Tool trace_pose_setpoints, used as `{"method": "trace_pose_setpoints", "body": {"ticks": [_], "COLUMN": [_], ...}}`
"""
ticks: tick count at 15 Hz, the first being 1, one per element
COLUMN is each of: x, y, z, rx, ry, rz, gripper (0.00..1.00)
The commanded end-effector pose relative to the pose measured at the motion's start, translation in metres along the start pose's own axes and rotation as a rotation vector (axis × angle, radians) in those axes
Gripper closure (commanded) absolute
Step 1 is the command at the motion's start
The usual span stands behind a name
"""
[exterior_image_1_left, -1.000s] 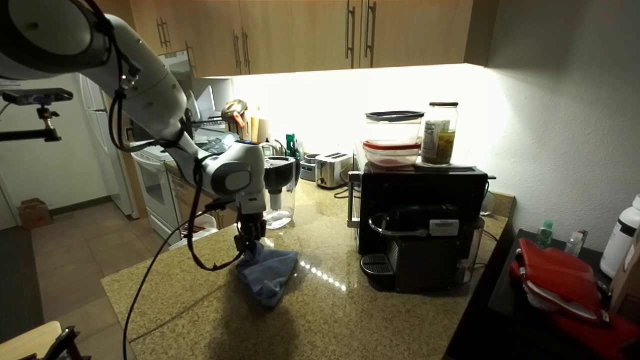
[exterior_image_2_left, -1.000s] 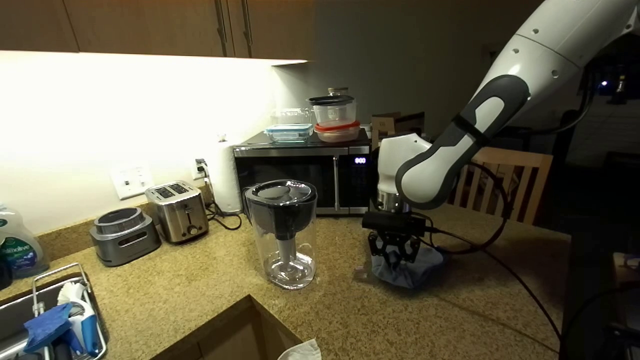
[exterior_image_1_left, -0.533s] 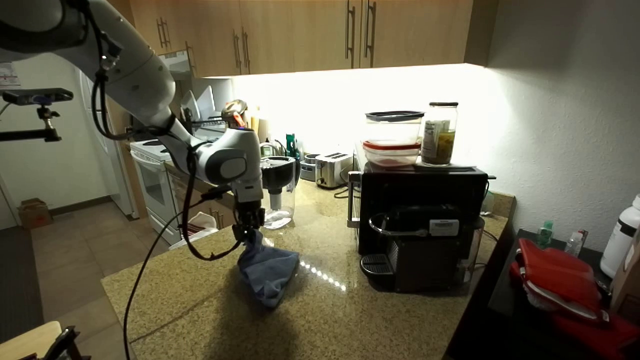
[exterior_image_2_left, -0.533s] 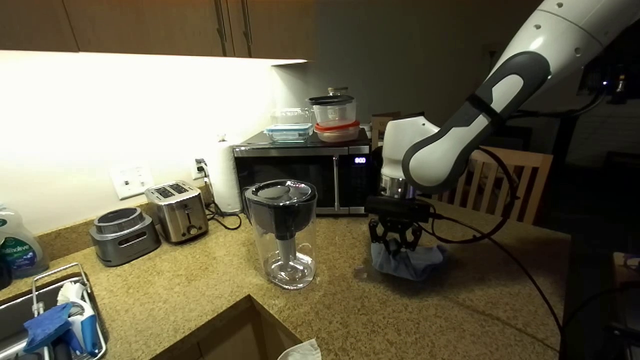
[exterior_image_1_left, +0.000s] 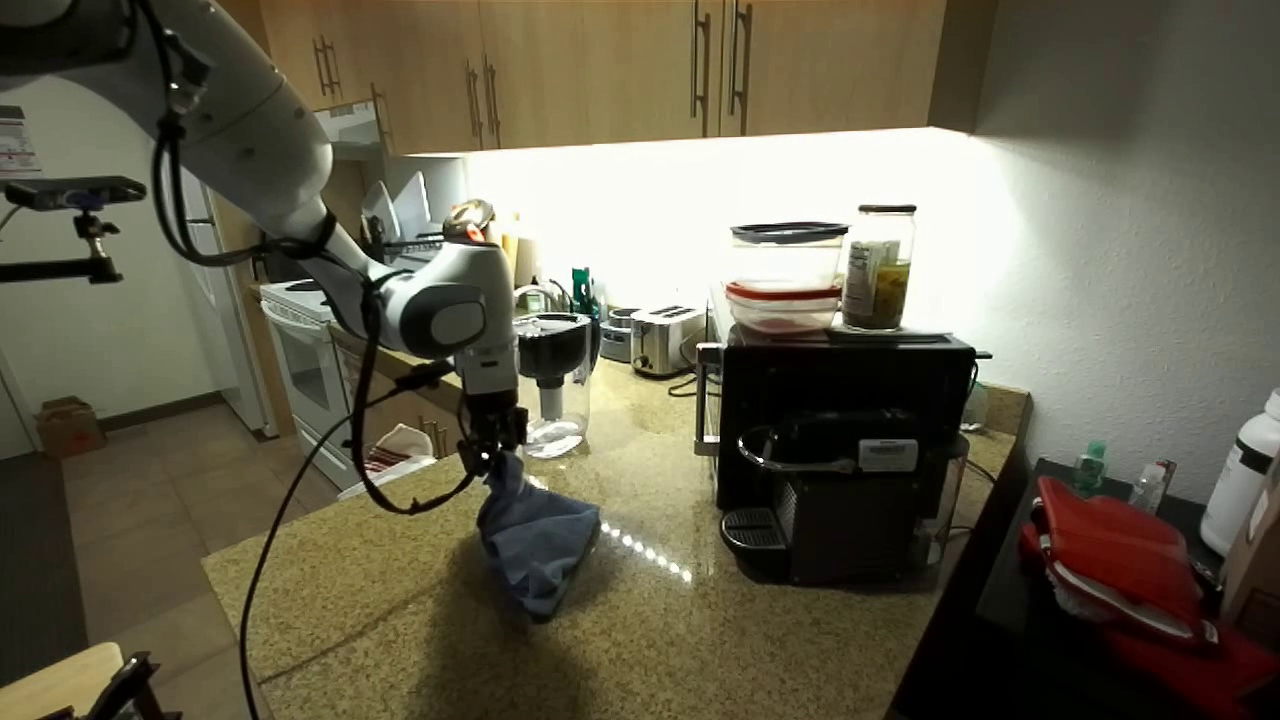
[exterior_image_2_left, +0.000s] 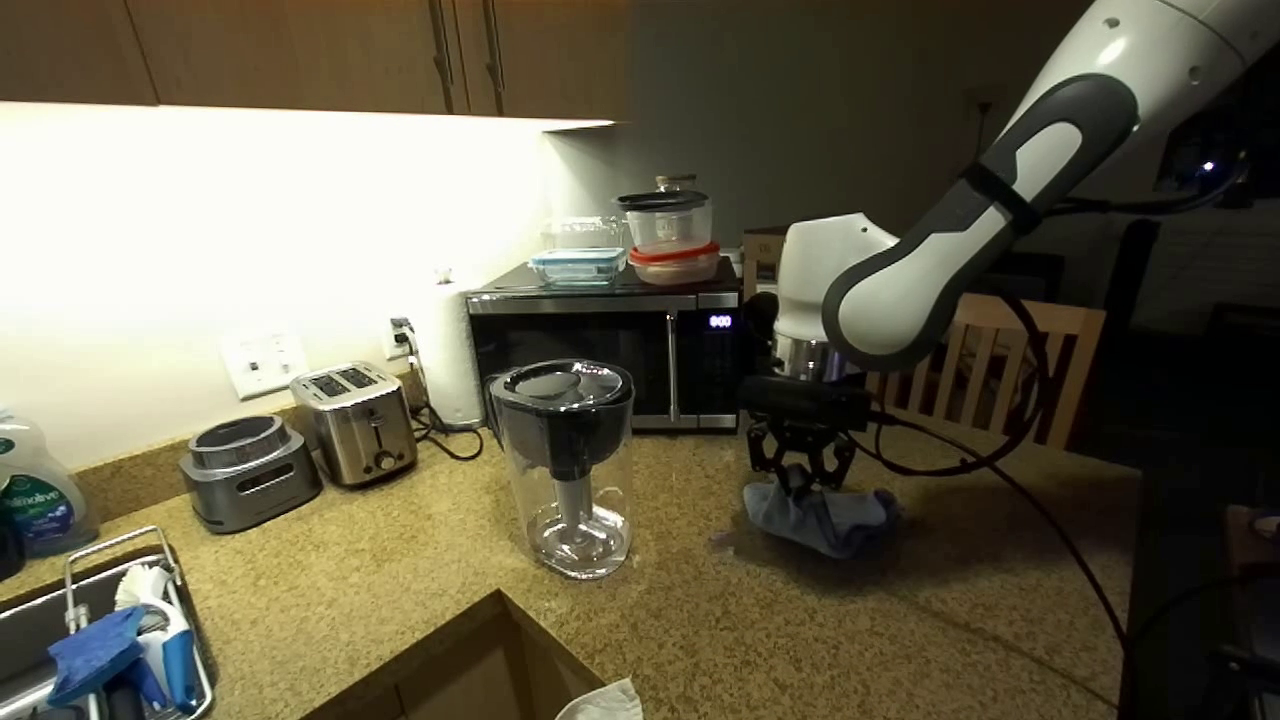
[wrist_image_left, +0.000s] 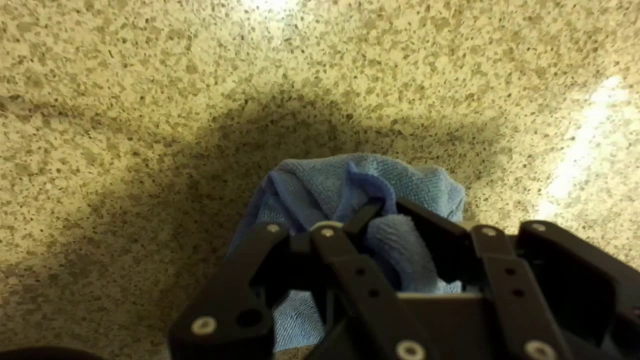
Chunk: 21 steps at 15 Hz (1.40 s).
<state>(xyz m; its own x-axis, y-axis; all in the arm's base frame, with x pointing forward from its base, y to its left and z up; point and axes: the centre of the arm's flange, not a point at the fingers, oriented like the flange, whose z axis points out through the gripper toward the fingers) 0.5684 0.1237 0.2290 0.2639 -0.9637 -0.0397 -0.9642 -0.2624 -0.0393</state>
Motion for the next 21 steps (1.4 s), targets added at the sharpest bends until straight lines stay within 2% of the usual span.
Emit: {"method": "trace_pose_setpoints", "body": {"ticks": [1, 13, 21], "x": [0.006, 0.064, 0.091], "y": [0.02, 0.027, 0.04], "z": [-0.004, 0.016, 0.037], "rx": [-0.007, -0.054, -0.108], "ry": [0.036, 0.112, 0.162], "rz": [0.065, 0.273, 0.377], "gripper": [0.97, 0.97, 0.97]}}
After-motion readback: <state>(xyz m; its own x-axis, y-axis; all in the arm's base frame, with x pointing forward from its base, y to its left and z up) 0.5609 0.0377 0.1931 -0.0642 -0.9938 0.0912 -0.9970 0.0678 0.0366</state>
